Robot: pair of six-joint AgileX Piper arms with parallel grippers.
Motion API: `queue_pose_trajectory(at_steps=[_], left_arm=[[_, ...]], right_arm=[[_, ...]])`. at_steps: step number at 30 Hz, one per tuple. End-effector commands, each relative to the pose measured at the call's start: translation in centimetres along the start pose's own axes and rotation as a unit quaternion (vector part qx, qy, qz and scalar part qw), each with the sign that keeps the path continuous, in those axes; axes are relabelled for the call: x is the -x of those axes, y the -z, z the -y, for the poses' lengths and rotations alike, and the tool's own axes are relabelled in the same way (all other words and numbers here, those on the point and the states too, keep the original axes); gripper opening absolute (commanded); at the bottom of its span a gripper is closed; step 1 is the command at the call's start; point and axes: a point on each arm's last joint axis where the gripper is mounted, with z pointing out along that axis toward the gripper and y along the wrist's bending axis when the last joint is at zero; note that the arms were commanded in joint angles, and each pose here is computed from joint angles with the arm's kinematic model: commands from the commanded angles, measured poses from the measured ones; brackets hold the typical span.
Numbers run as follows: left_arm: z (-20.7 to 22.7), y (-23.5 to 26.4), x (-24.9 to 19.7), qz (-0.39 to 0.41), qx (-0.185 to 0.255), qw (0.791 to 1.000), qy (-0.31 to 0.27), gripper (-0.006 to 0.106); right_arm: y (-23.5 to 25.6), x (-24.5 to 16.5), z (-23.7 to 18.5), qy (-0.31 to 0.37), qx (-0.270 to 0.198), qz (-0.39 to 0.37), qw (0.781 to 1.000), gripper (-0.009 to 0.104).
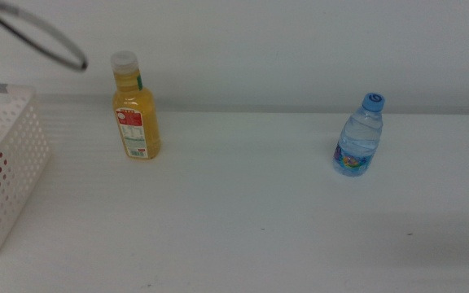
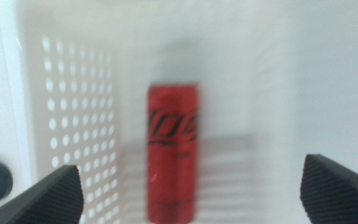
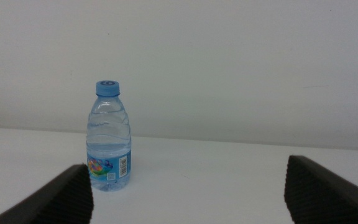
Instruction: Use arms to grab the bottles and put them into the dustbin to the left of the table.
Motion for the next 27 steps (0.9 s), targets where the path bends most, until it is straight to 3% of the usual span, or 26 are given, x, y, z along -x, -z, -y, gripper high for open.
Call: queue_pose_trajectory(at_steps=[1, 8, 13, 17, 22, 27], left_arm=[[2.4, 4.3, -1.3, 0.008, -0.028, 0.999, 0.017, 0.094], [9.3, 10.1, -6.3, 0.11, -0.063, 0.992, -0.022, 0.094], [13.6, 10.2, -11.2, 0.237, -0.077, 0.965, -0.078, 0.094], [15.3, 8.8, -15.0, 0.296, -0.099, 0.945, -0.094, 0.094], [16.2, 5.8, -18.1, 0.307, -0.134, 0.94, -0.069, 0.094], [16.6, 1.6, -19.1, 0.421, -0.114, 0.899, -0.042, 0.094]], right_arm=[[0.1, -1.3, -0.1, 0.004, 0.0, -0.002, 1.0, 0.082], [0.1, -1.3, -0.1, 0.004, 0.0, -0.002, 1.0, 0.082], [0.1, -1.3, -0.1, 0.004, 0.0, -0.002, 1.0, 0.082], [0.1, -1.3, -0.1, 0.004, 0.0, -0.002, 1.0, 0.082], [0.1, -1.3, -0.1, 0.004, 0.0, -0.002, 1.0, 0.082], [0.1, -1.3, -0.1, 0.004, 0.0, -0.002, 1.0, 0.082]])
